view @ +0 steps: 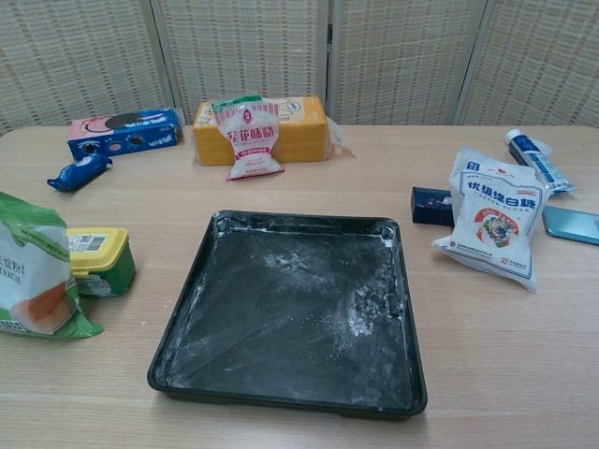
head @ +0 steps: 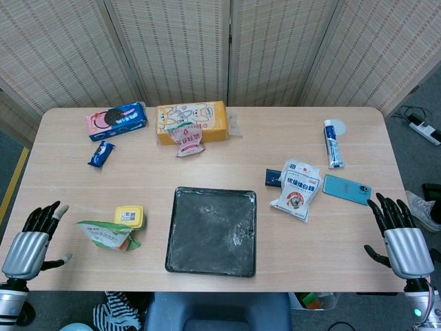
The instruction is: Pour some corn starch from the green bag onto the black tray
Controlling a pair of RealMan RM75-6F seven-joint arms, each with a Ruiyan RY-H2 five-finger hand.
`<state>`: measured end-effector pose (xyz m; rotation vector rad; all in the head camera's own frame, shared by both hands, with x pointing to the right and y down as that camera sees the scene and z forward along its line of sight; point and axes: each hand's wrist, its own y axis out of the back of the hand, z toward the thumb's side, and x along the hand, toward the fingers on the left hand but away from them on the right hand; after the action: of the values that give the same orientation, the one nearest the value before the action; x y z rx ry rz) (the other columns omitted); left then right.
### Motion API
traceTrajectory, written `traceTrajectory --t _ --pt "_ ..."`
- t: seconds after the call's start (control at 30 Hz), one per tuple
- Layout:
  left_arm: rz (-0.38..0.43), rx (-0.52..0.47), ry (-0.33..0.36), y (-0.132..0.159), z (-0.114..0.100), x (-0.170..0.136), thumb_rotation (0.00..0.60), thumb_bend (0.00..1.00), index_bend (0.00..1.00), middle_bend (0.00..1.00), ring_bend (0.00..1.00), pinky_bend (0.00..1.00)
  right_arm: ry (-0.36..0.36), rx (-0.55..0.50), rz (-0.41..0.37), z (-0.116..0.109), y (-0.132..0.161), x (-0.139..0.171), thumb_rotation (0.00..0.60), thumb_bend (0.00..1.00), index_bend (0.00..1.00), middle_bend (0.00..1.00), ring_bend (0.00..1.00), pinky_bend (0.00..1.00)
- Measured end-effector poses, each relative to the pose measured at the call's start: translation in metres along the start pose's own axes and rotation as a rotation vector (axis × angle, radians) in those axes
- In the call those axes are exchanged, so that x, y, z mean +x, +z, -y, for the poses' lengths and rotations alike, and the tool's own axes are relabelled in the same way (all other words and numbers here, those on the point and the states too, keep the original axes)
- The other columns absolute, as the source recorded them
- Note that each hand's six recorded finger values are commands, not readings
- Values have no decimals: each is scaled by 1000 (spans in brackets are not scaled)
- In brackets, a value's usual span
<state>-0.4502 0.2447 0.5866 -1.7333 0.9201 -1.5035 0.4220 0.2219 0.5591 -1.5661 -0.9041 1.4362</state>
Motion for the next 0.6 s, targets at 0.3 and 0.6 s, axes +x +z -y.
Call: traceTrajectory --t 0.3,0.6 --pt "23 -250 -6 -10 5 1 600 176 0 0 0 0 -14 -27 -13 -8 -2 1 600 210 0 0 0 0" --pt "30 -434 -21 -23 35 9 600 163 0 0 0 0 -39 -58 -34 -19 -3 5 600 210 0 0 0 0"
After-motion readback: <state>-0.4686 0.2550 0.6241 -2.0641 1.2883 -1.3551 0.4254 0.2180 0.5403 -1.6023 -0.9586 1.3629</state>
